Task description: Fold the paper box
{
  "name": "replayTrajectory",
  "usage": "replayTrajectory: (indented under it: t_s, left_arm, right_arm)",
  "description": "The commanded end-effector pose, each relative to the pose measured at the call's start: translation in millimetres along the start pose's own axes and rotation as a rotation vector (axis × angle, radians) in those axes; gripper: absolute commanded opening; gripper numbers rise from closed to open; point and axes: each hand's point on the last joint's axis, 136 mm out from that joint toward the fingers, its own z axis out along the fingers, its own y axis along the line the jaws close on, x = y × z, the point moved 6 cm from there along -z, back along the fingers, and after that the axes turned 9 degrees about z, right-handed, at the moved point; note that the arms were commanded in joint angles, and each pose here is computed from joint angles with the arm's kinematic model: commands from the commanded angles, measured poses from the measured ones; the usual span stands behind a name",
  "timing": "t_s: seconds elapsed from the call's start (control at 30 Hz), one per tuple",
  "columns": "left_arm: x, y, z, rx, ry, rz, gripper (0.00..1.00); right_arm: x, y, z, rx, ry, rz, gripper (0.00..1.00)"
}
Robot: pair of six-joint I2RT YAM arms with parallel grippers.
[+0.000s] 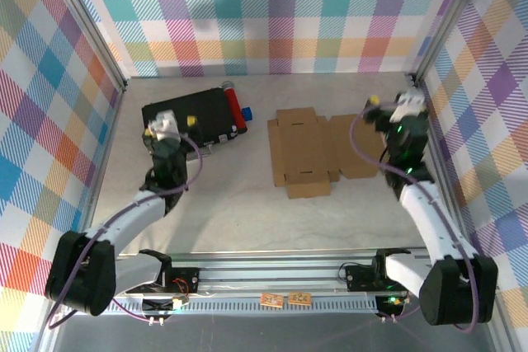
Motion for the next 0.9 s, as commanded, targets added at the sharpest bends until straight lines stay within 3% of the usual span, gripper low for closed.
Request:
replayTrajectory:
  t_s: [0.0,0.07,0.1,0.13,0.2,0.23,0.27,0.4,0.5,0.6,0.7,0.87]
  left_arm:
    - [-65.9,13.8,-7.0,-0.141,0.209,-0.232,1.0]
    - [-81.9,9.8,-10.6,-0.143,0.404,-0.374,1.0]
    - [-82.8,-3.6,-2.2,-0.039,0.467,-0.424,1.0]
    - [-84.2,-18.7,5.2,0.092,0.503,-0.48,0.98]
    - [-79.2,-49.8,10.8,0.279,0.587,-0.601,0.88]
    - [-73.5,-63.7,8.8,0.328,0.63,-0.623,0.86]
    - [-64.8,-79.9,2.8,0.376,0.688,-0.624,0.84]
    - [-2.7,-131.0,-36.3,0.448,0.963,-0.541,0.76]
    - [51.6,-165.7,-68.1,0.524,1.153,-0.516,0.7]
    - [88.8,-196.2,-89.6,0.598,1.275,-0.511,0.66]
    - [109.6,-216.0,-94.1,0.617,1.329,-0.542,0.65]
    - [113.4,-231.8,-87.2,0.605,1.35,-0.576,0.59]
  right_arm:
    - [-90.5,16.2,-21.5,0.045,0.054,0.139,0.99]
    - [-111.1,30.7,-22.9,0.005,0.185,0.258,0.99]
    - [-105.9,27.1,-22.8,0.076,0.251,0.418,0.99]
    - [-100.8,31.7,-19.4,0.02,0.308,0.507,0.99]
    - [-95.6,59.7,-10.6,-0.238,0.399,0.507,0.99]
    - [-85.1,65.6,-8.2,-0.227,0.463,0.5,0.99]
    - [-66.9,69.0,-6.1,-0.163,0.546,0.488,0.98]
    - [39.6,79.2,-2.6,-0.082,0.975,0.49,0.7]
    - [112.0,85.7,-7.4,-0.061,1.231,0.508,0.53]
    - [151.9,100.3,-8.5,-0.076,1.322,0.451,0.5]
    - [186.9,102.8,-1.1,-0.066,1.377,0.462,0.48]
    - [217.6,85.3,1.9,0.055,1.438,0.482,0.39]
